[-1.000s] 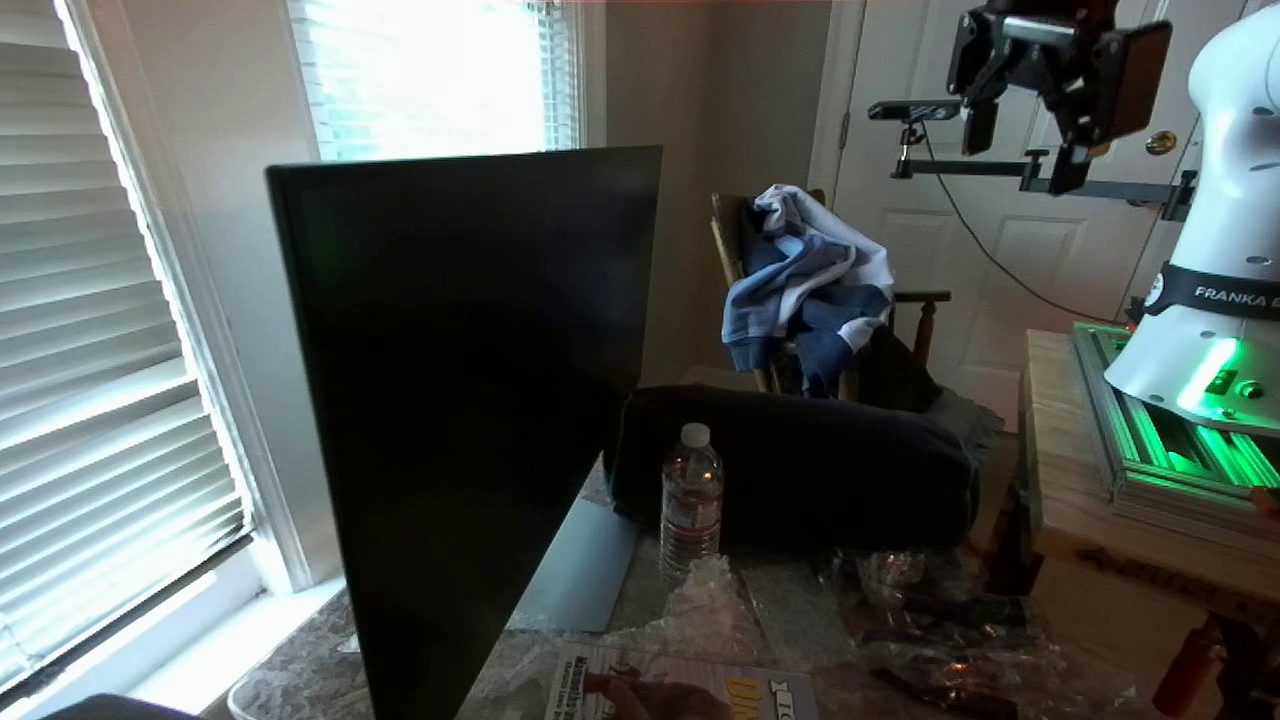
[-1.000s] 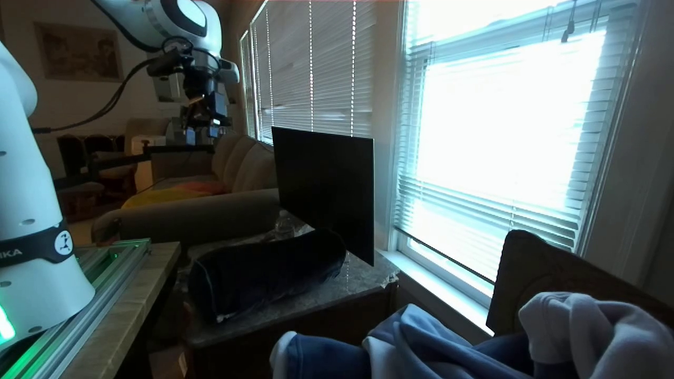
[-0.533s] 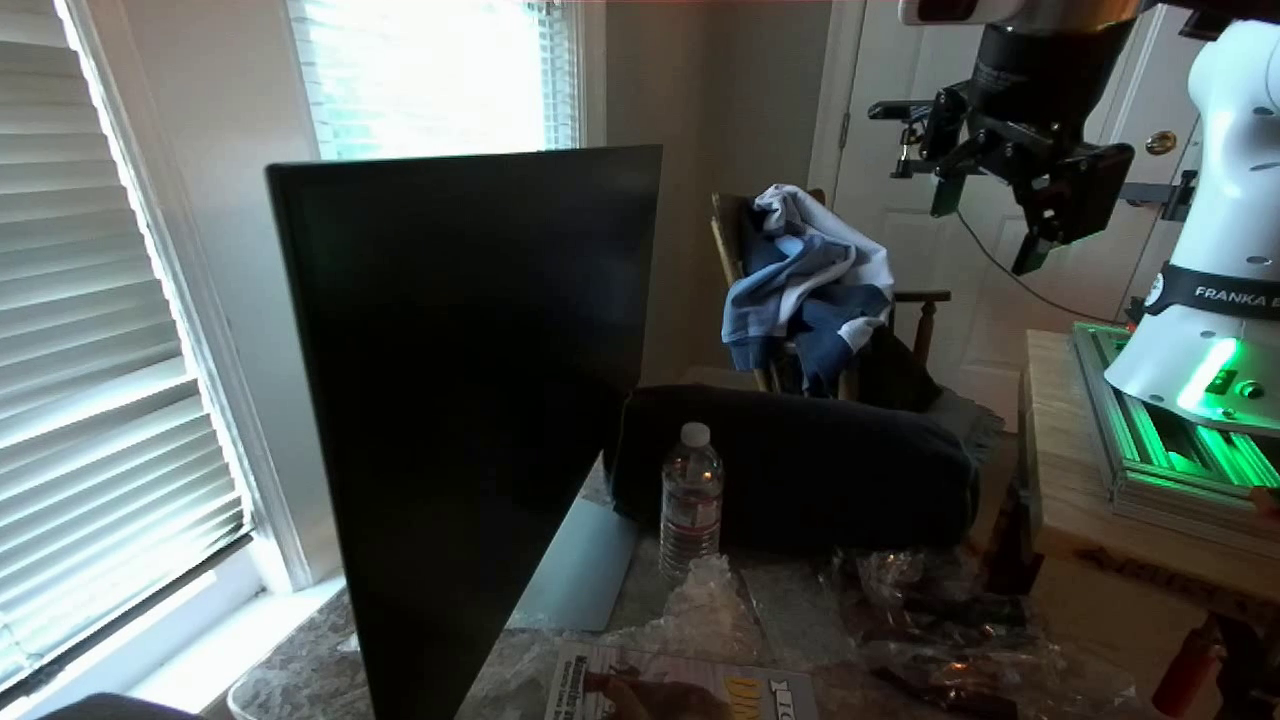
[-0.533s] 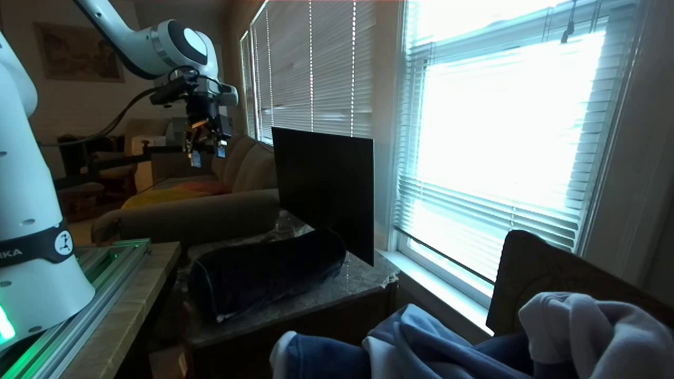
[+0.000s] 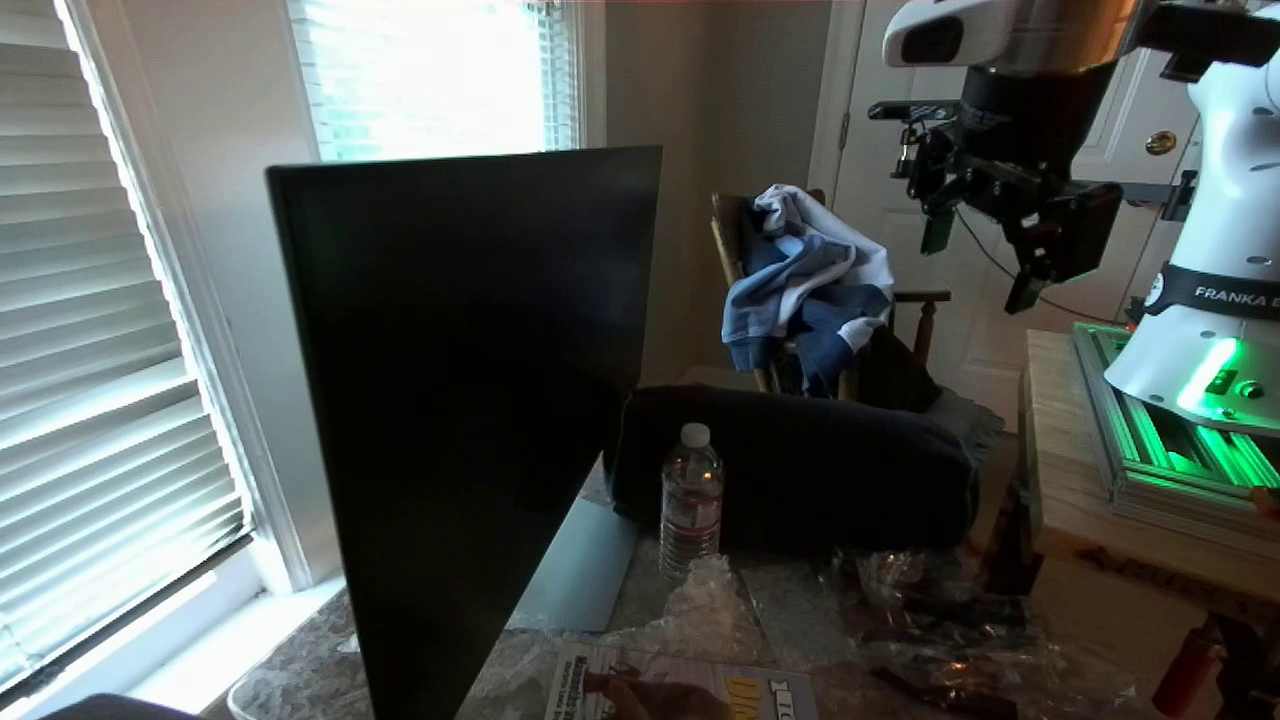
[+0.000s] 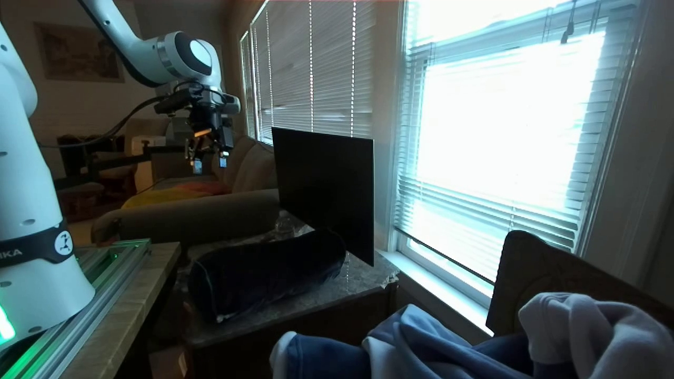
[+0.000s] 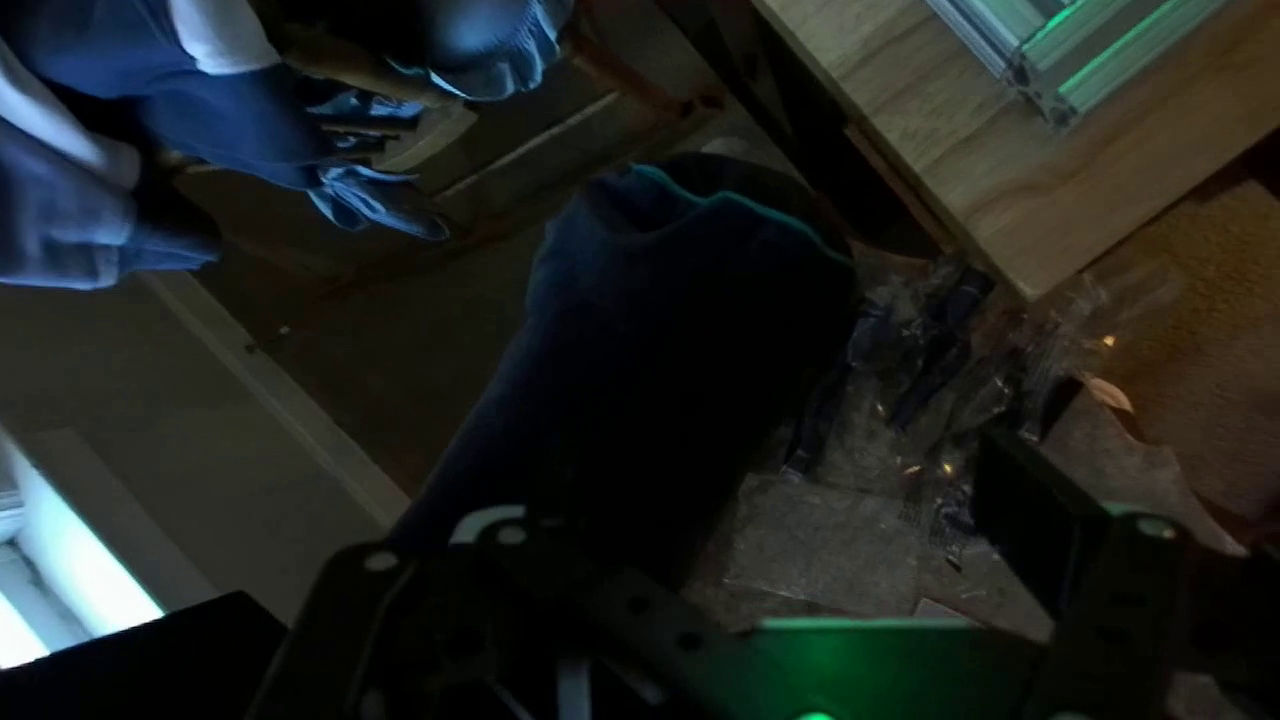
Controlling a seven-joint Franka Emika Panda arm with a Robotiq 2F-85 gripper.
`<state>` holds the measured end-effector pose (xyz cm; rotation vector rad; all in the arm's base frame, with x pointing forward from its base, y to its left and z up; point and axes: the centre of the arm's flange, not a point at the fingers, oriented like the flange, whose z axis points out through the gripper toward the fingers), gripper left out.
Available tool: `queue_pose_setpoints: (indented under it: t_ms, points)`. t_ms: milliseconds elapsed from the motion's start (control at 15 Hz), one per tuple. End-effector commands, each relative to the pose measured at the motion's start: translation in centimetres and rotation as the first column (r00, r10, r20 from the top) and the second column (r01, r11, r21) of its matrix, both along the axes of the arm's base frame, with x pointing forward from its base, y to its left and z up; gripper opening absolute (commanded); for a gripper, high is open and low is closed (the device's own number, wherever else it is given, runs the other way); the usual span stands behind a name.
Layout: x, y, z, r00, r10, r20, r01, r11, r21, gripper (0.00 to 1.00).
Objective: Bring the plastic with the cable closer to the tv
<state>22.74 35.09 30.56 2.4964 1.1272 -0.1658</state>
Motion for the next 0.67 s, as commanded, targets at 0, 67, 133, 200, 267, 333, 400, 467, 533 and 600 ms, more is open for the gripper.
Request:
queue_pose_setpoints:
  t_ms: [0,67,133,200,267,333,400,467,533,600]
  points:
    - [0.4,4.0,-4.8,0.999,0.000,-0.032,0.003,0.997,0.083,1.00]
    - [0.2,4.9,-5.7,0.999,0.005,-0.034,-0.002,0.994,0.111,1.00]
    - [-0.1,5.6,-6.5,0.999,0.006,-0.037,-0.001,0.992,0.127,1.00]
    - [-0.3,6.2,-7.4,0.999,0.006,-0.034,-0.002,0.990,0.141,1.00]
    - [-0.6,6.8,-8.1,1.000,-0.001,-0.020,0.004,0.989,0.147,1.00]
    - [-0.8,7.3,-9.0,1.000,-0.011,0.004,0.010,0.989,0.145,1.00]
    - [-0.9,7.9,-10.0,0.998,-0.036,0.050,0.030,0.992,0.119,1.00]
    - [-1.0,8.3,-10.7,0.998,-0.042,0.055,0.036,0.993,0.113,1.00]
    - [-1.1,8.6,-11.5,0.997,-0.055,0.062,0.048,0.993,0.103,1.00]
    - [-1.2,9.0,-12.6,0.997,-0.066,0.050,0.061,0.993,0.101,1.00]
